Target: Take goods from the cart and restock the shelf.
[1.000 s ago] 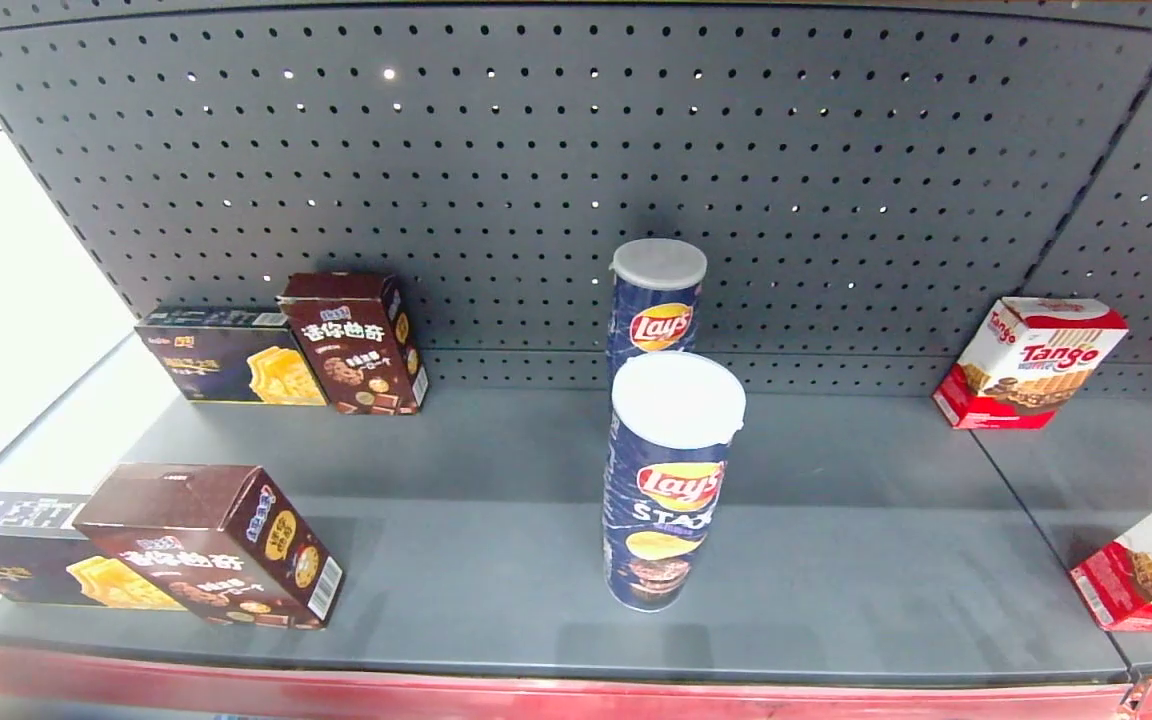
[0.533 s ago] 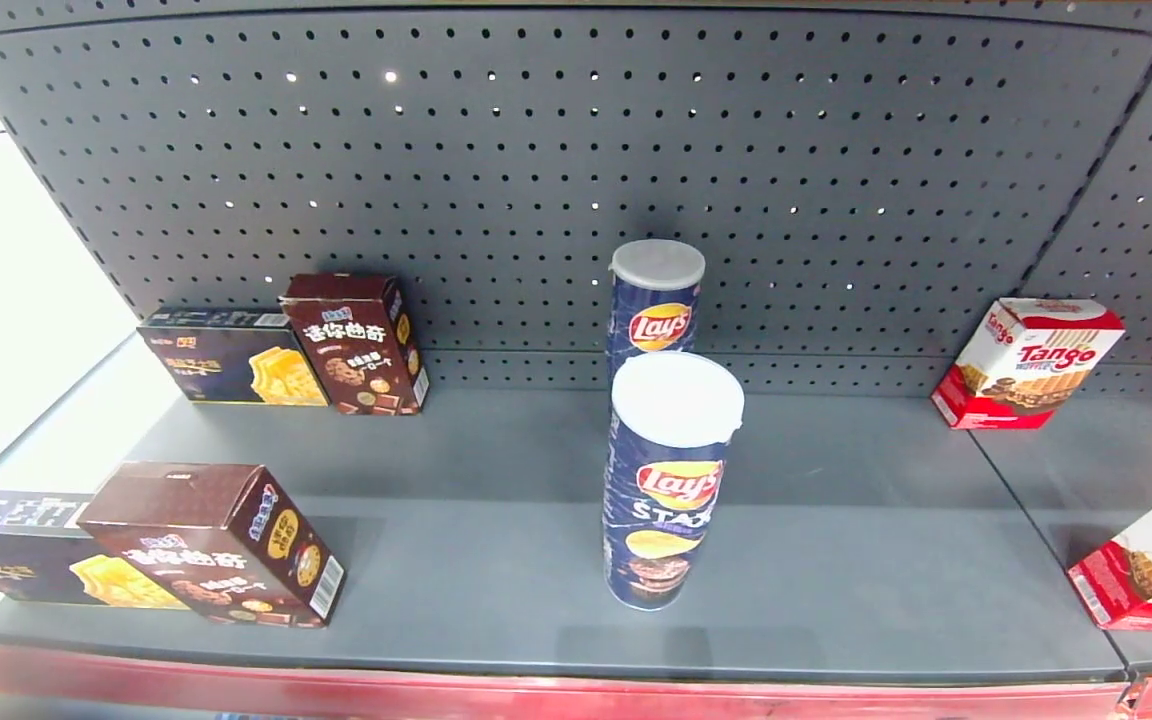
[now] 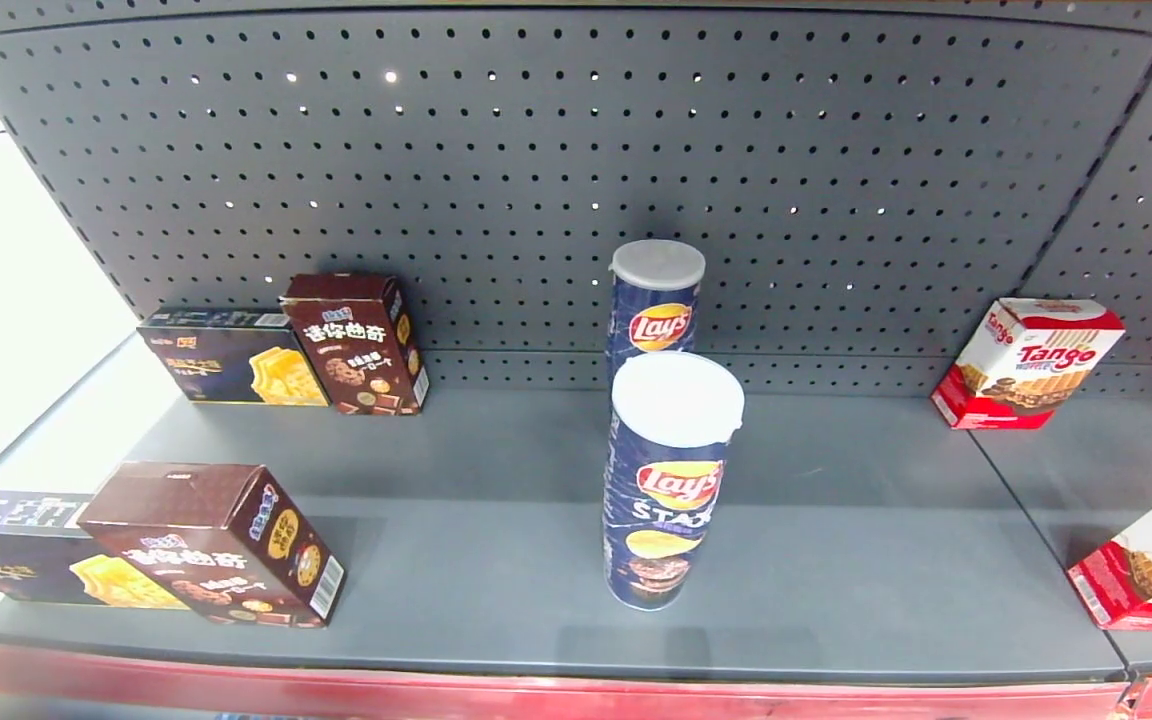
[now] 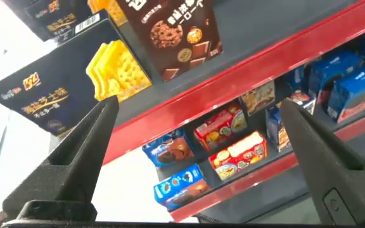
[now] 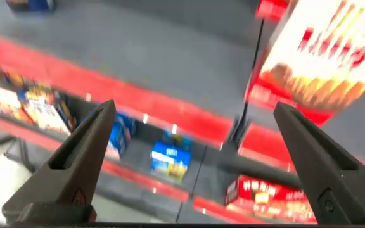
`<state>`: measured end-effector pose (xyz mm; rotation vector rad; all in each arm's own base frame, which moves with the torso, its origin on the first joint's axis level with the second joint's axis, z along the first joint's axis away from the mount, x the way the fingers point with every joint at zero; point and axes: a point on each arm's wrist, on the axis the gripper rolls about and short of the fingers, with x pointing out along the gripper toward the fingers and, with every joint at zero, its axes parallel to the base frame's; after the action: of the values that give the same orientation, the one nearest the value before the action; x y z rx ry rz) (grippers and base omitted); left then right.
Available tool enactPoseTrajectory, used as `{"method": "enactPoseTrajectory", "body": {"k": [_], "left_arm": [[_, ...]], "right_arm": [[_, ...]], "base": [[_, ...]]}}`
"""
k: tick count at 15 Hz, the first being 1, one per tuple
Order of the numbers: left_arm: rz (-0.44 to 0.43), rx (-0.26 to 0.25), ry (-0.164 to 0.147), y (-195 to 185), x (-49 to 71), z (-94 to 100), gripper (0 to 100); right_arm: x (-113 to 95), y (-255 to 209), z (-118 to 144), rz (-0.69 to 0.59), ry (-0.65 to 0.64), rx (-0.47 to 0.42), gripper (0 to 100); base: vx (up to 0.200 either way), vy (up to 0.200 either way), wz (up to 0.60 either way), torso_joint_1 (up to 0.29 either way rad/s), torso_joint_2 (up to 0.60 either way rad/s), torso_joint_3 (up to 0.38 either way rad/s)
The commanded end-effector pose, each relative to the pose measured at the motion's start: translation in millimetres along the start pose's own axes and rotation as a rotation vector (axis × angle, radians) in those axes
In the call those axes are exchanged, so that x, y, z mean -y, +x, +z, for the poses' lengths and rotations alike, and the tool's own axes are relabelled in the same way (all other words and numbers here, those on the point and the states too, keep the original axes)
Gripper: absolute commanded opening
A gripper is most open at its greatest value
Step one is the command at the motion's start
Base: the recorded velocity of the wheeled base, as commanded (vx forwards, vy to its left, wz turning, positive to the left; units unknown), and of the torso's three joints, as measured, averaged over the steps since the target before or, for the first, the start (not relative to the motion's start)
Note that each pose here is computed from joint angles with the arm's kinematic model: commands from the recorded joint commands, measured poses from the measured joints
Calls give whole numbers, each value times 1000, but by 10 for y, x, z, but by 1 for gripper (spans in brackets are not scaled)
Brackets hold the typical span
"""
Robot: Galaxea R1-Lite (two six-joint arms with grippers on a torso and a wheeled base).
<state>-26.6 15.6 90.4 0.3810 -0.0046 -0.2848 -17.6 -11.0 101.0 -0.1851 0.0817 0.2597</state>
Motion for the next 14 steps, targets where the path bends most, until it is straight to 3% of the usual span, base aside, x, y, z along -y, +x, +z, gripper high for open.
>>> {"method": "enactPoseTrajectory", "body": {"k": [1, 2, 3, 4, 6, 8, 10, 12, 13, 14], "left_arm": [[35, -30, -8, 11, 17, -6, 100], [47, -77, -7, 44, 24, 10, 100], [53, -92, -6, 55, 25, 15, 100], [76, -174, -8, 113, 33, 32, 100], [155, -218, -15, 123, 46, 42, 100], [285, -204, -34, 72, 80, 34, 100], [305, -181, -45, 84, 74, 27, 100], [301, -165, -45, 94, 75, 22, 100], [299, -163, -48, 94, 75, 23, 100], [296, -159, -76, 97, 78, 17, 100]], "right_arm": [[-23, -5, -116, -26, 4, -14, 100], [-31, 28, -103, -50, 12, -58, 100], [-34, 39, -99, -60, 17, -74, 100], [-44, 112, -82, -132, 51, -171, 100], [-53, 120, -77, -232, 72, -197, 100], [-108, -6, -105, -407, 97, -76, 100], [-119, -16, -131, -403, 117, -24, 100], [-154, -24, -145, -228, 129, 53, 100], [-163, -26, -154, -207, 147, 67, 100], [-160, -30, -157, -233, 166, 71, 100]], "base": [[0, 0, 0, 0, 0, 0], [0, 0, 0, 0, 0, 0], [0, 0, 0, 0, 0, 0], [0, 0, 0, 0, 0, 0], [0, 0, 0, 0, 0, 0], [0, 0, 0, 0, 0, 0], [0, 0, 0, 0, 0, 0], [0, 0, 0, 0, 0, 0], [0, 0, 0, 0, 0, 0], [0, 0, 0, 0, 0, 0]]}}
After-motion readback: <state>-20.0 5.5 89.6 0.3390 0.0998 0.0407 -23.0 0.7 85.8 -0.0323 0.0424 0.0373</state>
